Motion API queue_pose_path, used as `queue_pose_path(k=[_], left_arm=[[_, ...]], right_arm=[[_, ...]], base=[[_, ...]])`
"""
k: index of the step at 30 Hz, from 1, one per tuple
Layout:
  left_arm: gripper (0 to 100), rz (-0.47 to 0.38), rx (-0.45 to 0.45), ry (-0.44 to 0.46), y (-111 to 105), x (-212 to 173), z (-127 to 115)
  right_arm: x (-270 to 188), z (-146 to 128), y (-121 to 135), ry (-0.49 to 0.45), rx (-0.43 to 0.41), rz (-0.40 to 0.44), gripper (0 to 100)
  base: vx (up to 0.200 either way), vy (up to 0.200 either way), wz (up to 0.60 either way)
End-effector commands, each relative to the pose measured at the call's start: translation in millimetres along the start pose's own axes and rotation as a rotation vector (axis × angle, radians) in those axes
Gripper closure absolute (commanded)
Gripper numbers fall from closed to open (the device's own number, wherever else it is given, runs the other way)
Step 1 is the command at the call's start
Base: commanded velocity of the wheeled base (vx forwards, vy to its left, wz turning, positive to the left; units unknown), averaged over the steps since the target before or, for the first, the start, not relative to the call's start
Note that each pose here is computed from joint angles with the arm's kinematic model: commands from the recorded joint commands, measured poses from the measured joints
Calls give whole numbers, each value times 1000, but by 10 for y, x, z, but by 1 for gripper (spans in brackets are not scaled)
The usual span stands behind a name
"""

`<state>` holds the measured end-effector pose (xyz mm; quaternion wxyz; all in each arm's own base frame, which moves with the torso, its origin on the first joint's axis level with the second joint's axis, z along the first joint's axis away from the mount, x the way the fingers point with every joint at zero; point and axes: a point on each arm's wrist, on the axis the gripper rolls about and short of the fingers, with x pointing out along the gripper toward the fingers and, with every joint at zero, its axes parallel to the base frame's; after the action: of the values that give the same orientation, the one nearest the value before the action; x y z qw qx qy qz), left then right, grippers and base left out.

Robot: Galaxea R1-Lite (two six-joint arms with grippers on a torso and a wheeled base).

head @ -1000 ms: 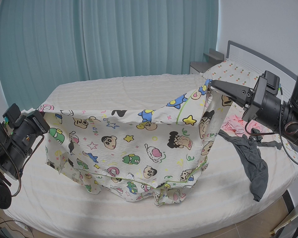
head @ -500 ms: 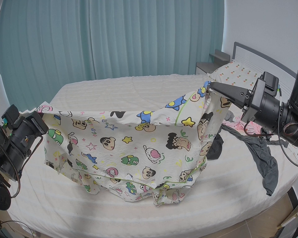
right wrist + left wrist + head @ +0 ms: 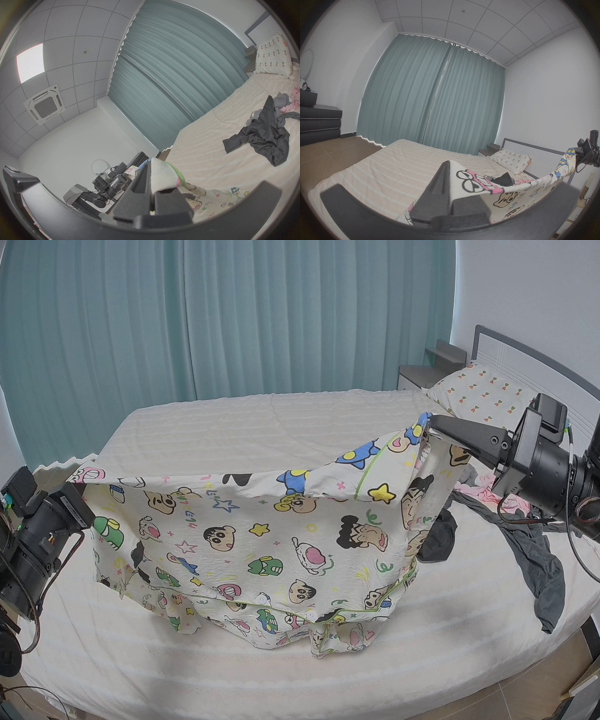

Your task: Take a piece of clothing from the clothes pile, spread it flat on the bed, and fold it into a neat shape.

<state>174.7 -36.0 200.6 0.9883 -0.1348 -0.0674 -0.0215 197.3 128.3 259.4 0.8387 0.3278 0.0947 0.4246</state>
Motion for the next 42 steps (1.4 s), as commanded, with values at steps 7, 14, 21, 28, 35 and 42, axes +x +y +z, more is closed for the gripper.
queue_pose_path(k=[7, 14, 21, 28, 35, 42], left_arm=[[100, -10, -7, -30, 10, -135, 54], [100, -14, -8, -34, 45, -347, 84], [100, -21, -10, -57, 57, -508, 177], [100, -34, -6, -67, 46, -603, 253], [100, -40, -10, -100, 17, -579, 353], [100, -20, 10, 0, 41, -563, 235]], right_arm=[[-279, -6, 238, -24, -28, 71, 100], [-472, -22, 353, -41, -51, 109, 100], [-607, -43, 398, -48, -59, 128, 100], [-685, -29, 437, -65, -66, 140, 100], [-677, -6, 442, -73, -70, 139, 100], [-639, -19, 398, -61, -65, 123, 100]], base=[[-200, 0, 0], [-200, 0, 0], [-200, 0, 0], [-29, 0, 0], [0, 0, 0], [0, 0, 0]])
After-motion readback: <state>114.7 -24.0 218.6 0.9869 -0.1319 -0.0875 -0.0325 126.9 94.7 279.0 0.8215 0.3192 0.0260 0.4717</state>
